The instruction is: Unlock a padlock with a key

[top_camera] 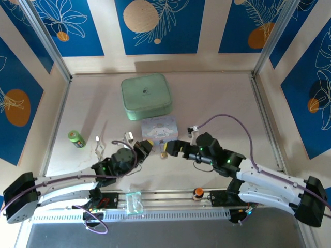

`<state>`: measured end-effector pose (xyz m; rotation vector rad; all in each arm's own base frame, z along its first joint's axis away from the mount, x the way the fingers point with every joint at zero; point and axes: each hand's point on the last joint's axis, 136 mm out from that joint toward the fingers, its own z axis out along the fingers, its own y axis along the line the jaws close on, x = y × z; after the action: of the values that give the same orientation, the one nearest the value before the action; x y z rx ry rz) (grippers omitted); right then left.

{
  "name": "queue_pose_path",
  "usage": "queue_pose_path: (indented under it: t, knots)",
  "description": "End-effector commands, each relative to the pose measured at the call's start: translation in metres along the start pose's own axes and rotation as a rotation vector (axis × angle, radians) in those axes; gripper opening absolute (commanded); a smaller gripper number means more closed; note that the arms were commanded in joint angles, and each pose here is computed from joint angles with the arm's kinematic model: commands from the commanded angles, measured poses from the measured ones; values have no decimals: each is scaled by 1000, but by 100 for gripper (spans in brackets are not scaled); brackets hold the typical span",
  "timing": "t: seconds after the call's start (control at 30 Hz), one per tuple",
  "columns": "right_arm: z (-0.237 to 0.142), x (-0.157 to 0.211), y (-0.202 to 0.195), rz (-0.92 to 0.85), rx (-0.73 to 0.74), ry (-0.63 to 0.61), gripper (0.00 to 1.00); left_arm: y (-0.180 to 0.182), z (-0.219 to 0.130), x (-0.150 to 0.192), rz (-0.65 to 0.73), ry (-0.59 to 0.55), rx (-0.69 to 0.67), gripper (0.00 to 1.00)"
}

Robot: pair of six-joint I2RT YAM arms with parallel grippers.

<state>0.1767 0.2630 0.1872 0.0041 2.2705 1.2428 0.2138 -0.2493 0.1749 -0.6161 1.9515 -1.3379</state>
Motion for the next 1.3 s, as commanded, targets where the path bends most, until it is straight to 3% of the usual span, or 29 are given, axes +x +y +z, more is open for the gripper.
queue_pose_path:
  t: [0.0, 0.1, 0.2, 0.3, 0.5, 0.6, 0.87, 1.27]
  knots:
    - [-7, 6, 18, 17, -154, 77, 99, -29, -6, 8, 239, 98, 170, 0]
    - [-6, -3, 27, 87, -257, 29, 99, -46, -11, 7, 324, 108, 221, 0]
    - [-1, -8, 39, 123, -310, 11, 85, -68, -14, 7, 353, 108, 308, 0]
    - [5, -9, 63, 131, -393, 4, 77, -89, -16, 8, 368, 101, 384, 0]
    - [10, -17, 101, 181, -553, -51, 65, -126, -22, -7, 332, 3, 524, 0]
    - [10, -20, 108, 180, -560, -85, 63, -143, -26, -13, 310, -26, 583, 0]
    - [6, -25, 111, 145, -562, -130, 54, -145, -29, -25, 161, -85, 644, 0]
    - [2, -41, 118, 133, -587, -173, 44, -146, -23, -17, 139, -38, 653, 0]
